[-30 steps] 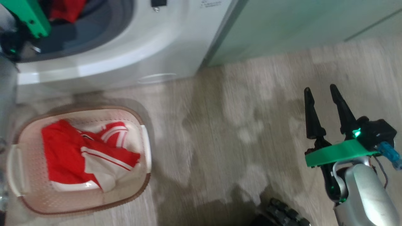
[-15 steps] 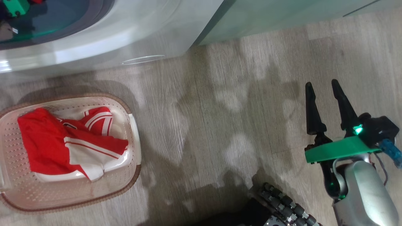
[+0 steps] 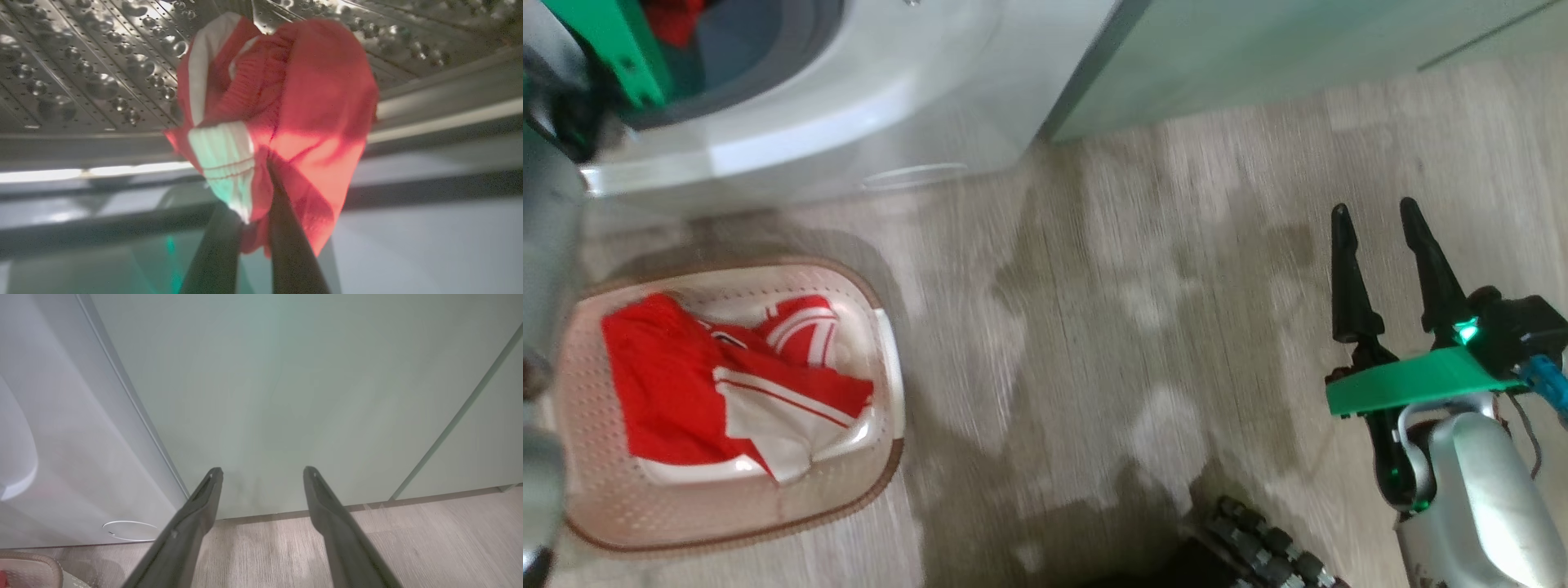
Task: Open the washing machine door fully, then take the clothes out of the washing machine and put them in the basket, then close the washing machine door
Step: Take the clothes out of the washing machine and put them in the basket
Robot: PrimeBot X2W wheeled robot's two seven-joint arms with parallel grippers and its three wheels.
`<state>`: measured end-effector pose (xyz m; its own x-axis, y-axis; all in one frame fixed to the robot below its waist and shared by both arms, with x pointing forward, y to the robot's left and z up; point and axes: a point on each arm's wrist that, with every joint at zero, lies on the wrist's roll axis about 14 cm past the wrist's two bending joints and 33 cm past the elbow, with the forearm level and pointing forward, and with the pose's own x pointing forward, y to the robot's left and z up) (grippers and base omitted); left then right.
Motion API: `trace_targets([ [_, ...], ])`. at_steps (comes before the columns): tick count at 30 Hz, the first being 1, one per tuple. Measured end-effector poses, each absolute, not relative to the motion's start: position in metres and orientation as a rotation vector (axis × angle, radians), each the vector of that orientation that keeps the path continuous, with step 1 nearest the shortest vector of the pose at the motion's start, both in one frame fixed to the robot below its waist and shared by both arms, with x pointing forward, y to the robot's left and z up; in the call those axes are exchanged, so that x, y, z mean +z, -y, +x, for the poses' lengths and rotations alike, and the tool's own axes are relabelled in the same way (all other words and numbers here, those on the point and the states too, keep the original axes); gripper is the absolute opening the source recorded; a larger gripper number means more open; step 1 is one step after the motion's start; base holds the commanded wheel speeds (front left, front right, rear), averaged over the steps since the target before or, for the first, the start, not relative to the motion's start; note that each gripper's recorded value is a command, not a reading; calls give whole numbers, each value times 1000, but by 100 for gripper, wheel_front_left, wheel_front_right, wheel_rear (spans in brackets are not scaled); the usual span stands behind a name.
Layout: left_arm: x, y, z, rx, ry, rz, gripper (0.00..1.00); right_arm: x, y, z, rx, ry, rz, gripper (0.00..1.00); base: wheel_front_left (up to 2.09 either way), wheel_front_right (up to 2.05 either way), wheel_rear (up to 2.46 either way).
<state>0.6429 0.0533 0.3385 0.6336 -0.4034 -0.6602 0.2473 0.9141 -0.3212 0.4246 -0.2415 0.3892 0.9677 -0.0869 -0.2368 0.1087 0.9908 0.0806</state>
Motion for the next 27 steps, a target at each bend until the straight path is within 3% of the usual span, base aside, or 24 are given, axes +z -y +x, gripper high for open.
trace_targets([
  [17, 387, -74, 548, -375, -549, -33, 0, 429, 212, 391, -24, -154, 145, 100, 0, 0, 0],
  [27, 380, -96, 462, -363, -551, 94, 0, 452, 182, 373, 61, -97, 175, 100, 0, 0, 0],
])
